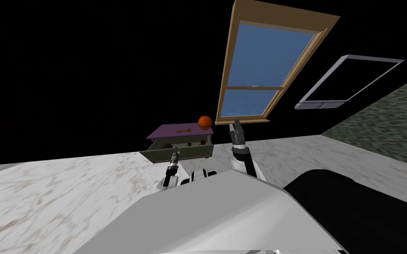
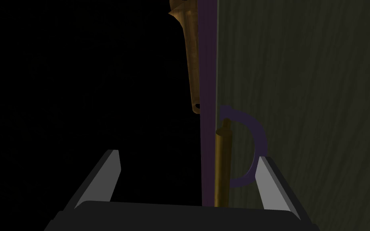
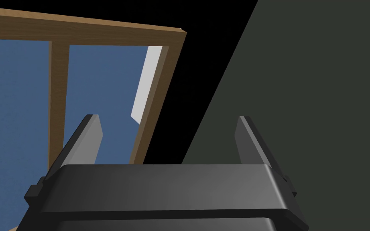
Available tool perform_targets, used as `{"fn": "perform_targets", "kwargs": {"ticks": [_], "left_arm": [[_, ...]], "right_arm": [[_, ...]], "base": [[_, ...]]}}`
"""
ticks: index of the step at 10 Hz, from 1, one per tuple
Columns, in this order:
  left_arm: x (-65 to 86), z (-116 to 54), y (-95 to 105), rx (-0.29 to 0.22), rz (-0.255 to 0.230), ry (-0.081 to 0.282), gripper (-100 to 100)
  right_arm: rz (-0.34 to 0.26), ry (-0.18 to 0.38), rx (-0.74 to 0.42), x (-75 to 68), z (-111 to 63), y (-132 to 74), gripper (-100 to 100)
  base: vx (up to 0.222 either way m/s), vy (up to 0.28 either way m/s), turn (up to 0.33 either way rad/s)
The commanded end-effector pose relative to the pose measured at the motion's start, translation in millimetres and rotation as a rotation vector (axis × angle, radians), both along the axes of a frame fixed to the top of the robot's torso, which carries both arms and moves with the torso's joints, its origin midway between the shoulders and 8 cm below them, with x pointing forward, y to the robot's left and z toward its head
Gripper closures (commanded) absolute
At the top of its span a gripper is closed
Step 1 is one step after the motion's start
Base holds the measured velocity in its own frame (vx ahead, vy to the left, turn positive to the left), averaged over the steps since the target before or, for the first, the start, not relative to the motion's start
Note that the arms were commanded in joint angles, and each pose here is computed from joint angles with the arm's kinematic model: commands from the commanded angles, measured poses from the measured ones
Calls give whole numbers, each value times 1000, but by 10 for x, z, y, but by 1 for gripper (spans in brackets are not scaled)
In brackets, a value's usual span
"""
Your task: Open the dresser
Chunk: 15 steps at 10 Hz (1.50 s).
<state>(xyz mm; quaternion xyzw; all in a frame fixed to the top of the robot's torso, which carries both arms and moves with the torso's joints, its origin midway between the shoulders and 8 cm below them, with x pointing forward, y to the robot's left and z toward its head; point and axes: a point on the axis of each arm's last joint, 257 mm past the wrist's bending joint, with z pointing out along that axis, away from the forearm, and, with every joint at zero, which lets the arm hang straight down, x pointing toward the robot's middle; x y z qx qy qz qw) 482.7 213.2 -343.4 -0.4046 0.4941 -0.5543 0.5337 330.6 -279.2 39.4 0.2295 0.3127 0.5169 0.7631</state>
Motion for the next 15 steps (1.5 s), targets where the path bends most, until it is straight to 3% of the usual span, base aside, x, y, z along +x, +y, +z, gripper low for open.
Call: {"fn": "perform_targets", "kwargs": {"ticks": [1,7,9,10,11,15], "left_arm": [[211,99,-18,-1,-2,6,-100],[653,391,-64,-4,-9,6,-100],[737,454,-74,-5,-10,6,-100],[659,346,-61,-5,-8,24,-100],[661,328,-61,-4,-7,30,0],[631,259,-52,-4,-5,46,0]], "right_arm": [[0,0,0,0,0,0,0],[0,0,0,0,0,0,0],[0,0,0,0,0,0,0],[0,0,0,0,0,0,0],[0,0,0,0,0,0,0],[0,0,0,-1,0,0,0]], "base": [[-53,2,13],[-66,1,9],[-57,3,7],[-19,4,-4],[0,0,0],[0,0,0]]}}
